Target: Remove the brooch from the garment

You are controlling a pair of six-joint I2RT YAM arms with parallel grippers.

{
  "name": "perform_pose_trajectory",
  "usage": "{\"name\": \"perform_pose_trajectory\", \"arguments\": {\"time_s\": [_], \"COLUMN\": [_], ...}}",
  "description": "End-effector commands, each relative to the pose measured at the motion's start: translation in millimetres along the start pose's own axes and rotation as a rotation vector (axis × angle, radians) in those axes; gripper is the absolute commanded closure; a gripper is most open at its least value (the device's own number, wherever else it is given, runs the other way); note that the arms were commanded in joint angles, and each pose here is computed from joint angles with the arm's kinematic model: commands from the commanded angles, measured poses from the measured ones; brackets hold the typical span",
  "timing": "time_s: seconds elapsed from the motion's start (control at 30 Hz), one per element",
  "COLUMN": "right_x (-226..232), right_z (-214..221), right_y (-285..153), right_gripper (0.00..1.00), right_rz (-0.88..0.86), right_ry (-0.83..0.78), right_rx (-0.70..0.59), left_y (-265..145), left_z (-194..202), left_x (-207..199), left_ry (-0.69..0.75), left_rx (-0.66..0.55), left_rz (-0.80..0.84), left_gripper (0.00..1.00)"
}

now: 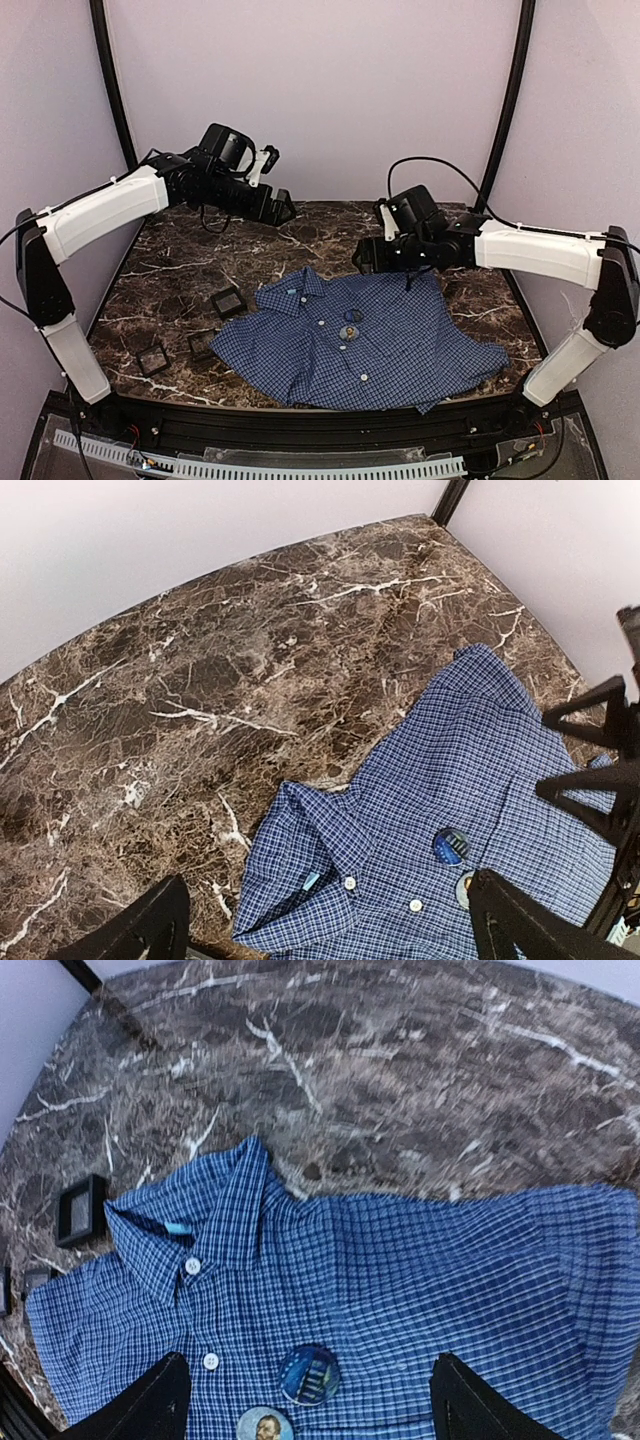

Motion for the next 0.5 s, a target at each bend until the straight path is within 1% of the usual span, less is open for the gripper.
{"name": "perform_pose_trajectory", "arguments": {"time_s": [0.0, 0.07, 0.13, 0.23, 0.47], "right_x": [24.3, 31.9, 36.2, 37.2, 39.7], "right_z": [33.3, 38.4, 42.7, 52.2, 75.6], "right_y": [23.1, 34.1, 44.0, 55.8, 74.7], "right_gripper": [0.19, 0.23, 0.26, 0.34, 0.43], "right_rz": [-0.001, -0.005, -0.001, 0.02, 0.071], "right_ry": [0.055, 0.069, 0.078, 0.089, 0.079], "right_rx": [0.169, 0.196, 0.217, 0.263, 0.34], "left_y": [-14.9, -16.8, -15.2, -12.2, -11.6], "left_z": [0.5, 2.3, 9.2, 18.2, 22.6], "left_x": [28.8, 33.7, 35.2, 41.6, 38.1], "left_ry": [-0.076, -0.101, -0.092, -0.073, -0.103], "left_rx": [-0.043, -0.066, -0.043, -0.014, -0.008], "left_rz": [-0.019, -0.003, 0.003, -0.029, 0.009], "left_gripper": [0.01, 0.01, 0.01, 0.01, 0.01]}}
Point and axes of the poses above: each gripper's point midway between its finger pads, its own y axis out along the fingers, its own x axis along the line the jaws close on, z = x × y, the point moved 4 cm from there along -y, back along the fingers, and after that the axes turned 13 degrees about -y, right-handed, at the moved point
